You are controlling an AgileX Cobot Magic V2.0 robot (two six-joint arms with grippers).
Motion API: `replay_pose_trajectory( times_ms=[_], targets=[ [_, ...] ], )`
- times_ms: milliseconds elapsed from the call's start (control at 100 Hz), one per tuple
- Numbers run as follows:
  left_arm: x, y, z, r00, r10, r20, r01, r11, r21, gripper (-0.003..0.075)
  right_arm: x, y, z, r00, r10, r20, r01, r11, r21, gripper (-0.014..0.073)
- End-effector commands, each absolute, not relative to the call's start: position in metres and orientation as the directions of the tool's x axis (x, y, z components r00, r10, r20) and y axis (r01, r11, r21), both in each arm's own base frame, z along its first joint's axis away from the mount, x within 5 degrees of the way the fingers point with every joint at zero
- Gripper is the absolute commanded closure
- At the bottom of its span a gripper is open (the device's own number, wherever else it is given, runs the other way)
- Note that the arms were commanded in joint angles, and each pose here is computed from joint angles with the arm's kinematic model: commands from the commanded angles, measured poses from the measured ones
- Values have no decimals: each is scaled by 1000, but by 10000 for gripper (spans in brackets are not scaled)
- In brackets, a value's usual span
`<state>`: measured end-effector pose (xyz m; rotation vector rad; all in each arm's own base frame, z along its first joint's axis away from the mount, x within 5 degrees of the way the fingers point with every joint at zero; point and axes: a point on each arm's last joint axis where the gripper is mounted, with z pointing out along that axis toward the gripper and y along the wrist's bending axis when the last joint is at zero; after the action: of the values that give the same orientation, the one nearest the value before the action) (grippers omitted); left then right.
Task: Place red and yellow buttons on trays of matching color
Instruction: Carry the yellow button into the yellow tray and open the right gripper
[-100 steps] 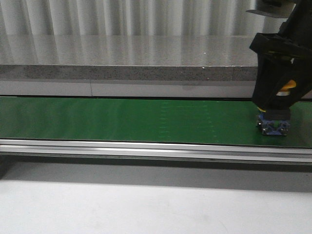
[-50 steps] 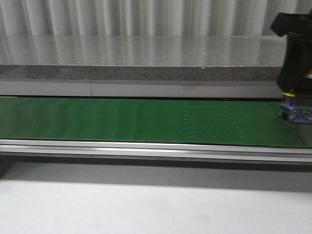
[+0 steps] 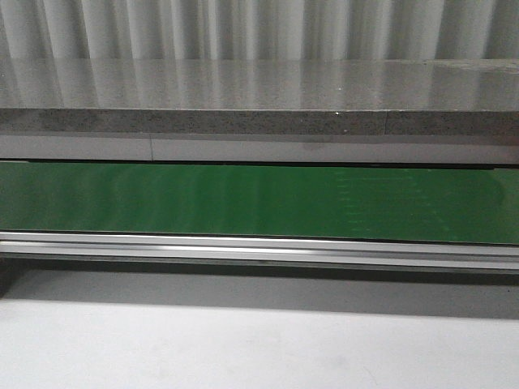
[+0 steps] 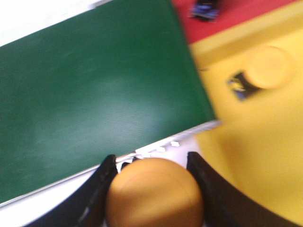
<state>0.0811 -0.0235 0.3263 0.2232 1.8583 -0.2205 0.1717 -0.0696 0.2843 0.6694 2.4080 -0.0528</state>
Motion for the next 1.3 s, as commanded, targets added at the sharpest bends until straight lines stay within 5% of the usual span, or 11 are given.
replay_pose_trajectory(
  times_ms=[0, 260, 570, 1080, 1180, 1290],
  targets=[
    [82, -24, 342, -191, 4, -982, 267, 963, -48, 741, 167, -82, 293, -595, 474, -649, 531, 838, 125, 529],
    [82, -24, 342, -191, 4, -982, 267, 963, -48, 741, 156, -112, 282, -487, 564, -667, 670, 731, 128, 529],
    [82, -24, 342, -191, 4, -982, 267, 963, -48, 741, 170, -143, 246, -468, 683, -561, 759, 635, 140, 529],
    [82, -24, 342, -190, 4, -982, 267, 963, -48, 741, 191, -161, 203, -480, 743, -466, 791, 597, 137, 510],
    [82, -24, 342, -190, 4, -982, 267, 963, -48, 741, 192, -162, 203, -475, 742, -472, 791, 595, 140, 429],
    [82, -24, 342, -190, 4, -982, 267, 963, -48, 741, 192, -162, 203, -474, 741, -475, 791, 596, 140, 217]
  ],
)
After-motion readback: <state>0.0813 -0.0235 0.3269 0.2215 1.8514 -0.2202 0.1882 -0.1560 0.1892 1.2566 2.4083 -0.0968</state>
